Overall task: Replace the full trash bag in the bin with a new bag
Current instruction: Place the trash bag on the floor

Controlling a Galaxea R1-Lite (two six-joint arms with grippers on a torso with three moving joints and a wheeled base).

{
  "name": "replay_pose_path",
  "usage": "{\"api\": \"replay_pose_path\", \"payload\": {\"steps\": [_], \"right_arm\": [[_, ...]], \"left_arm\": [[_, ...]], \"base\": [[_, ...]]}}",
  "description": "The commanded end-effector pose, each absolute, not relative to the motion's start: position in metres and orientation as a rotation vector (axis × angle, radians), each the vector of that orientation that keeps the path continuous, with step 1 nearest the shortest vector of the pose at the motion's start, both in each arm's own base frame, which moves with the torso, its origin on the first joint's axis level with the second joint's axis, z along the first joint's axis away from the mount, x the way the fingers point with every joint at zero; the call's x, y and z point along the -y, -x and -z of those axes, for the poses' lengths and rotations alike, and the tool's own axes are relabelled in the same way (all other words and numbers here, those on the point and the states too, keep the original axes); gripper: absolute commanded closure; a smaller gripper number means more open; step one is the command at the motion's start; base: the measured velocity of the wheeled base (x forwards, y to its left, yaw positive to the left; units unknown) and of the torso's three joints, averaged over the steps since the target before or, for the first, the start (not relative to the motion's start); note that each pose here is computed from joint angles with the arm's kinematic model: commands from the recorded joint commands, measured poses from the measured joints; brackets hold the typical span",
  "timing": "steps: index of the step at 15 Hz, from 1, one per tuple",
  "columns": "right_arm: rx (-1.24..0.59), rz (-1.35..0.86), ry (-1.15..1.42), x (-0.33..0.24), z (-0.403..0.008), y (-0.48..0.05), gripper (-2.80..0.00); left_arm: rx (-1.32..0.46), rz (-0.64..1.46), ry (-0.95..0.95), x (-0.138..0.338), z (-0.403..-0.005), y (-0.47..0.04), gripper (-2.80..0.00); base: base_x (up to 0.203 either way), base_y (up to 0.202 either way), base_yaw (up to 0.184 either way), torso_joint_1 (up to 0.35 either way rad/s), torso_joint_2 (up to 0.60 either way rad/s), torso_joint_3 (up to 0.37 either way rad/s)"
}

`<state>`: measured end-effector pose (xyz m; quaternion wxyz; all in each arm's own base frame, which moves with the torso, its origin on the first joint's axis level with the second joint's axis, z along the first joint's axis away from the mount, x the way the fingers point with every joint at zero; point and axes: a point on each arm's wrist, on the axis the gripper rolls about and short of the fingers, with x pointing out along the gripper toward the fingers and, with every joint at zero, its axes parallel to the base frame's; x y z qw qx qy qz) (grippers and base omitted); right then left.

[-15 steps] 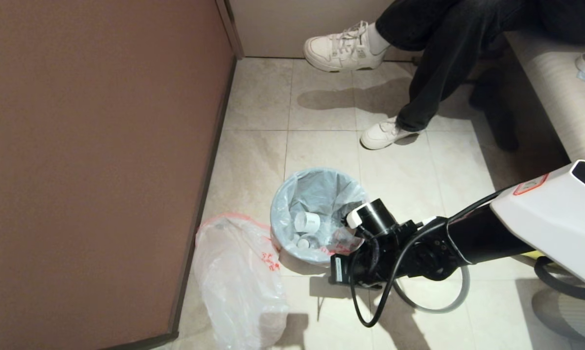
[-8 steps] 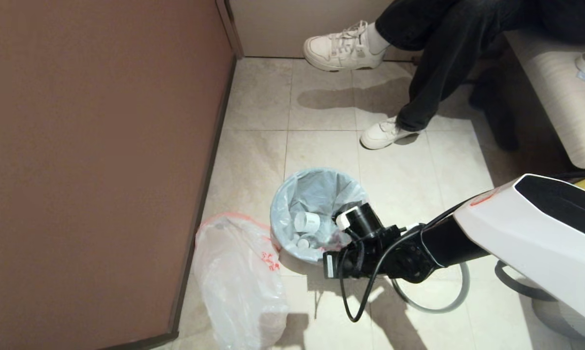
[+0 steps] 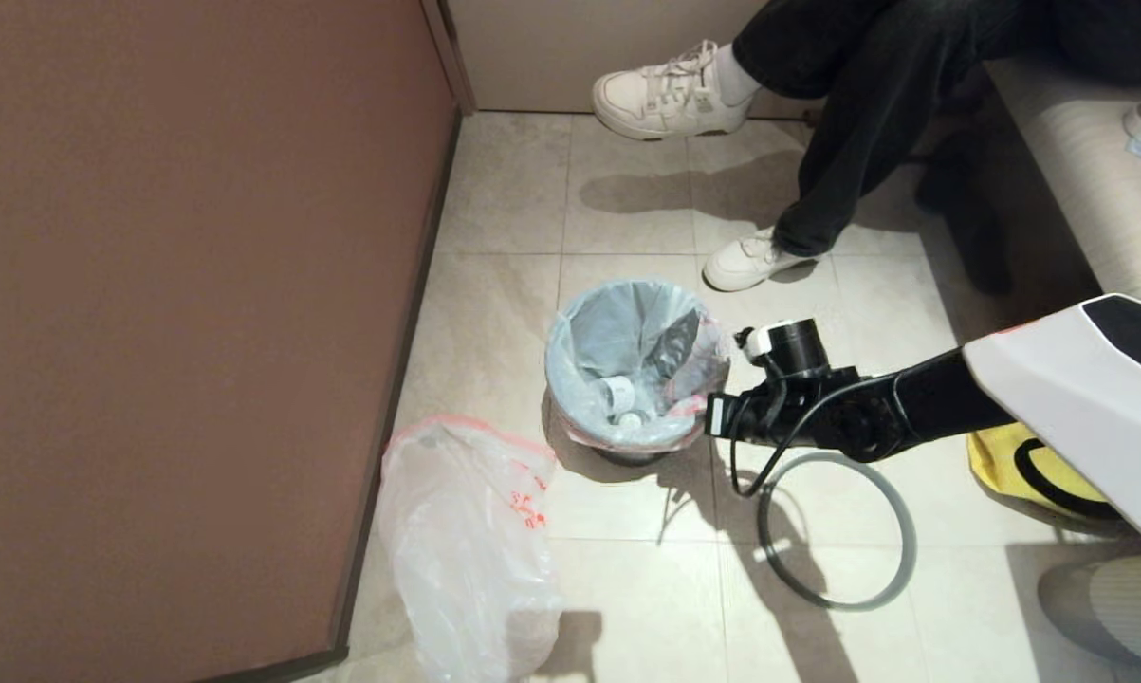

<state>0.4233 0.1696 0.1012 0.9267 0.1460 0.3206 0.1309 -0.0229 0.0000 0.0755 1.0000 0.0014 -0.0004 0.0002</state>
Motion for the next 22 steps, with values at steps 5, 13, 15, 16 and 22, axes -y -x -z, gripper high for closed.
{"api": "replay_pose_path", "payload": {"steps": [5, 13, 15, 16, 22], "right_arm": [[-0.663, -0.187, -0.407, -0.129, -0.108, -0.436, 0.00], [-0.687, -0.250, -0.613, -0.094, -0.085, -0.478, -2.80], [-0.714, -0.285, -0.657, -0.099, -0.070, -0.490, -2.80], [-0.727, -0.289, -0.660, -0.104, -0.063, -0.493, -2.80], [-0.764, -0.285, -0.638, -0.126, -0.037, -0.505, -2.80]], "left_arm": [[0.000, -0.001, -0.003, 0.000, -0.075, 0.023, 0.00], [0.000, -0.001, -0.003, 0.000, -0.075, 0.023, 0.00], [0.000, 0.000, -0.003, 0.000, -0.075, 0.023, 0.00], [0.000, 0.000, -0.003, 0.000, -0.075, 0.023, 0.00], [0.000, 0.000, -0.003, 0.000, -0.075, 0.023, 0.00]], "base": [[0.000, 0.000, 0.000, 0.000, 0.00, 0.000], [0.000, 0.000, 0.000, 0.000, 0.00, 0.000], [0.000, 0.000, 0.000, 0.000, 0.00, 0.000], [0.000, 0.000, 0.000, 0.000, 0.00, 0.000], [0.000, 0.000, 0.000, 0.000, 0.00, 0.000]]}}
